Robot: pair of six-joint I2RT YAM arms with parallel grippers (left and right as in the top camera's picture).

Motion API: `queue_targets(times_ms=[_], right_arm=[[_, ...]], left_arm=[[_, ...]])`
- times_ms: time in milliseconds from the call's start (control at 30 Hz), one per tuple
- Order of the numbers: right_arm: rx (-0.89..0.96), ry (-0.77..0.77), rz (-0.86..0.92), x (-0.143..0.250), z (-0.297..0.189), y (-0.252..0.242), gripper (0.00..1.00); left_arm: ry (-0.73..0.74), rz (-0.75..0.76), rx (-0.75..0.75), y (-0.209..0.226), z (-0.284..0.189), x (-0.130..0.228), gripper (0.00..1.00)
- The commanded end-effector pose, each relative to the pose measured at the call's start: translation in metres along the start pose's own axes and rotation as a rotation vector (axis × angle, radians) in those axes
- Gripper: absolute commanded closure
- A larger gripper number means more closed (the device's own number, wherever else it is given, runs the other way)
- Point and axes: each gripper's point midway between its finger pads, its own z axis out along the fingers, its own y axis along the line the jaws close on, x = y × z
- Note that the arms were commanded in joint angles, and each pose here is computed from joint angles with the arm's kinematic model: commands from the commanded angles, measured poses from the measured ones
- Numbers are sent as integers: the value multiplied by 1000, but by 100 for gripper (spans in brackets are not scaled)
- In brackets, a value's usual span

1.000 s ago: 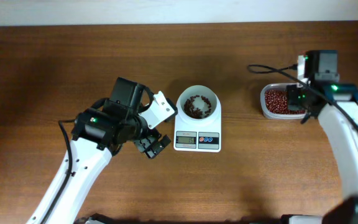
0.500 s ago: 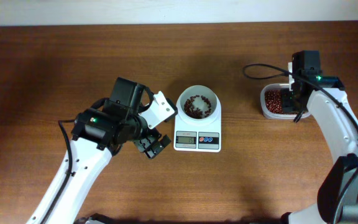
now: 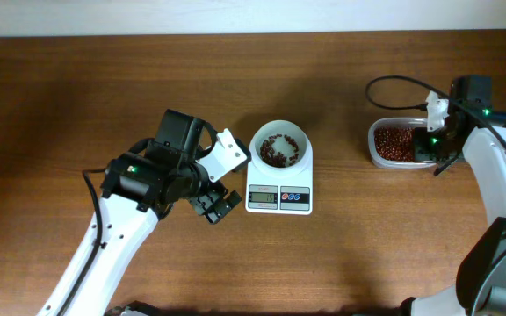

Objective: Scoop and weigh 50g on scale
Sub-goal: 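Lower the scoop into the red beans again with the right gripper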

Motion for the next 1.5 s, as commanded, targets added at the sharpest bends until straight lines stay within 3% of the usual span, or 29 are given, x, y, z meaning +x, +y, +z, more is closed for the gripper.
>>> queue_targets(times_ms=[0, 1100, 1467], right_arm=[[-92, -13, -17, -3, -3, 15, 96], [-400, 29, 76, 15, 15, 41, 96], [-544, -57, 200, 5, 6, 29, 96]], left_arm=[[-7, 12, -3, 0, -2, 0, 1], [-7, 12, -3, 0, -2, 0, 1], [-7, 12, -3, 0, -2, 0, 1]])
